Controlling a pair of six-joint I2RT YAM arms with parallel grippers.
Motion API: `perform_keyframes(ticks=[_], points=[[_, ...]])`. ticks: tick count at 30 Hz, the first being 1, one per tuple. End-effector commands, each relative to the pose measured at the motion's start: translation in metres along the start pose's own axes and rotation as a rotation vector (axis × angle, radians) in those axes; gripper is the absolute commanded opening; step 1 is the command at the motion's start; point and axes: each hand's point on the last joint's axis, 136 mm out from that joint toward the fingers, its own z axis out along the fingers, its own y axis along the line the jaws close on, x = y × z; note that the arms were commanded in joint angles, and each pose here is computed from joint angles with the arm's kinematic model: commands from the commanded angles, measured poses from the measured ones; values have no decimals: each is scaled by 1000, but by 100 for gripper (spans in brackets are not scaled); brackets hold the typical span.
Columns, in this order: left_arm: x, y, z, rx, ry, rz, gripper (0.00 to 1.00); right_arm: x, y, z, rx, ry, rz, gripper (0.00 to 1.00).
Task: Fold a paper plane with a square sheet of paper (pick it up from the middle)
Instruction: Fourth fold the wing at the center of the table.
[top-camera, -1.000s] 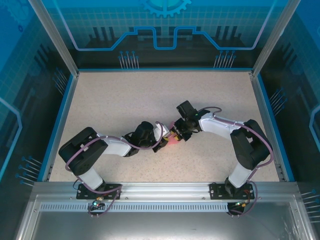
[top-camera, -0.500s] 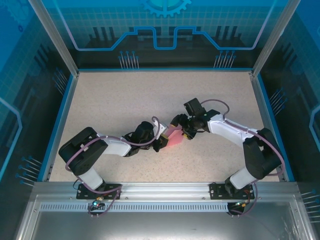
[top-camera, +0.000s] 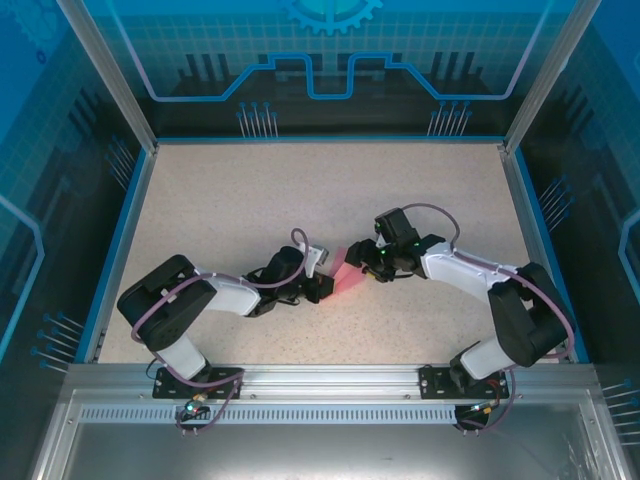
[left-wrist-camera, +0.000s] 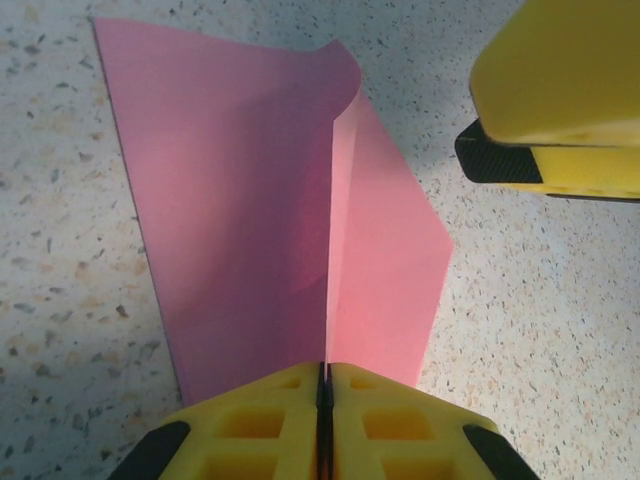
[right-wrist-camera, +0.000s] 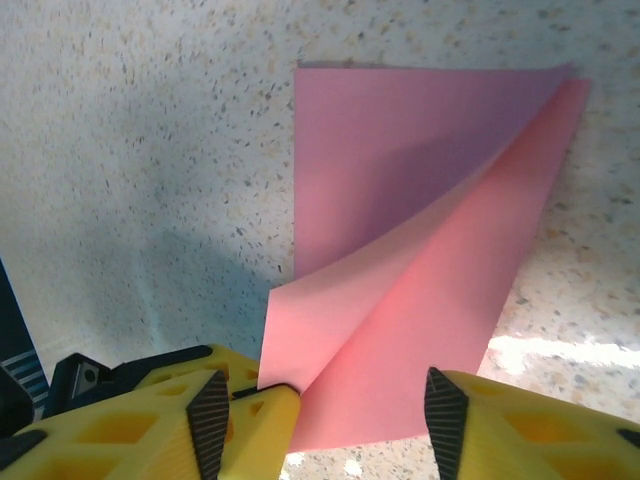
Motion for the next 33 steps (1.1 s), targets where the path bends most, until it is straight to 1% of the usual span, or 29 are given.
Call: perform_keyframes(ticks=[1,11,19,30,33], points=[[-1,-3,-1,15,-27,-42,11,8,2,12,-30,34,-13,53],[1,-1,-1,17,-37,-88,12,15,-7,33,-17,71,69,47],[5,1,1,16,-23,-117,15,19,-14,44,-12,89,117,45],[11,-1,5,34,31,-194,31,19,-17,48,3,97,114,46],[9,-3,5,58,41,-217,36,20,-19,49,16,105,111,47]])
